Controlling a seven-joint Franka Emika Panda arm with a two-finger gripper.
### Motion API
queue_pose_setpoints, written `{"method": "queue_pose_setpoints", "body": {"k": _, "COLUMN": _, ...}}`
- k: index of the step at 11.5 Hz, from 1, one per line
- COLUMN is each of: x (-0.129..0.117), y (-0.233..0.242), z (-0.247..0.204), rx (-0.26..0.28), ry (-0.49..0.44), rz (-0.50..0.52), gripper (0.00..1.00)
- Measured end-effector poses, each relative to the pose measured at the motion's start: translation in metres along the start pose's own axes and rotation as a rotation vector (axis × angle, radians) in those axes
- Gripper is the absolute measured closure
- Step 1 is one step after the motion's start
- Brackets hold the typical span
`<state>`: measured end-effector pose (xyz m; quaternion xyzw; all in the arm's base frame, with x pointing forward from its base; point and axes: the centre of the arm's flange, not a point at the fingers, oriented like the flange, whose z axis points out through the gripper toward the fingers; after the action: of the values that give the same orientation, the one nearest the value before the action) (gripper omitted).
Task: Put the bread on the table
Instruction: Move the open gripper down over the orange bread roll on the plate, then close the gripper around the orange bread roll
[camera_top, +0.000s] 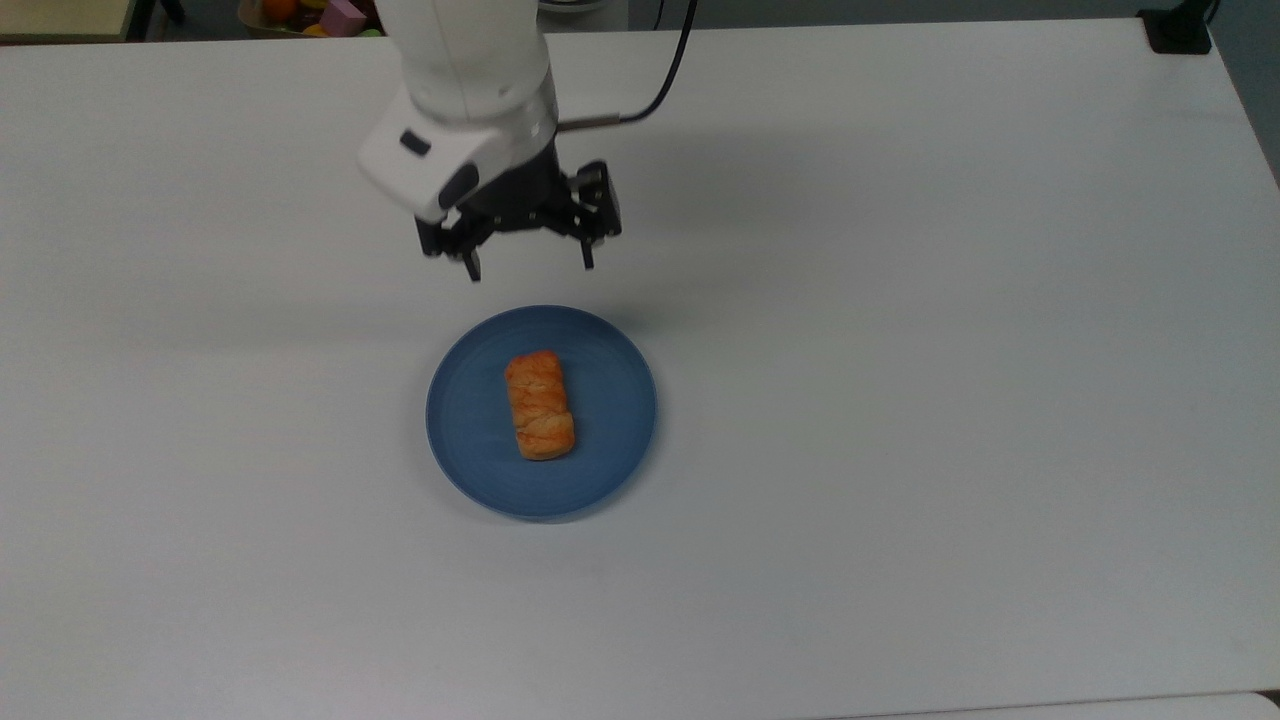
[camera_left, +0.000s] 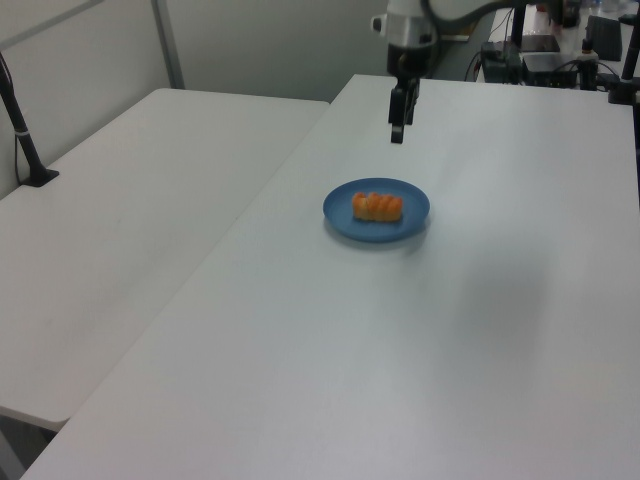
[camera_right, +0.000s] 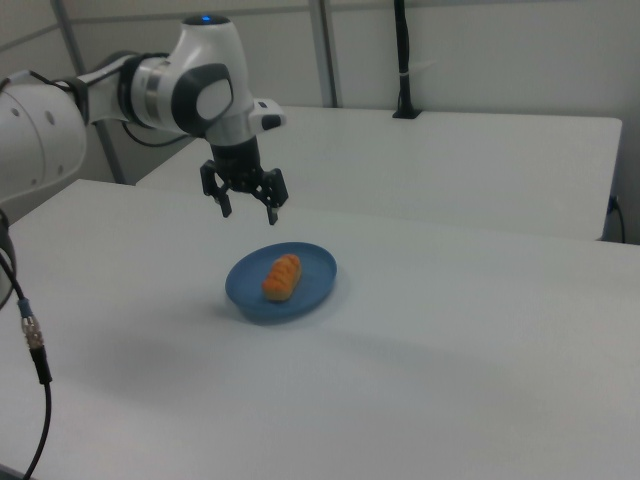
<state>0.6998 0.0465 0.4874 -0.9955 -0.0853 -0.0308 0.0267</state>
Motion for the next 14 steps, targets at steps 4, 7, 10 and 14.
{"method": "queue_pose_setpoints", "body": {"k": 4, "x": 0.020, "y": 0.009, "z": 0.061, "rx": -0.012, "ry": 0.003, "rz": -0.015, "gripper": 0.00}}
{"method": "queue_pose_setpoints", "body": {"k": 7, "x": 0.029, "y": 0.012, "z": 0.109, "rx": -0.045, "ry": -0.005, "rz": -0.029, "gripper": 0.00}}
{"method": "queue_pose_setpoints", "body": {"k": 10, "x": 0.037, "y": 0.012, "z": 0.146, "rx": -0.055, "ry": 0.015, "rz": -0.036, "gripper": 0.00}}
{"method": "queue_pose_setpoints", "body": {"k": 14, "x": 0.039, "y": 0.004, "z": 0.168, "rx": -0.069, "ry": 0.011, "rz": -0.058, "gripper": 0.04}}
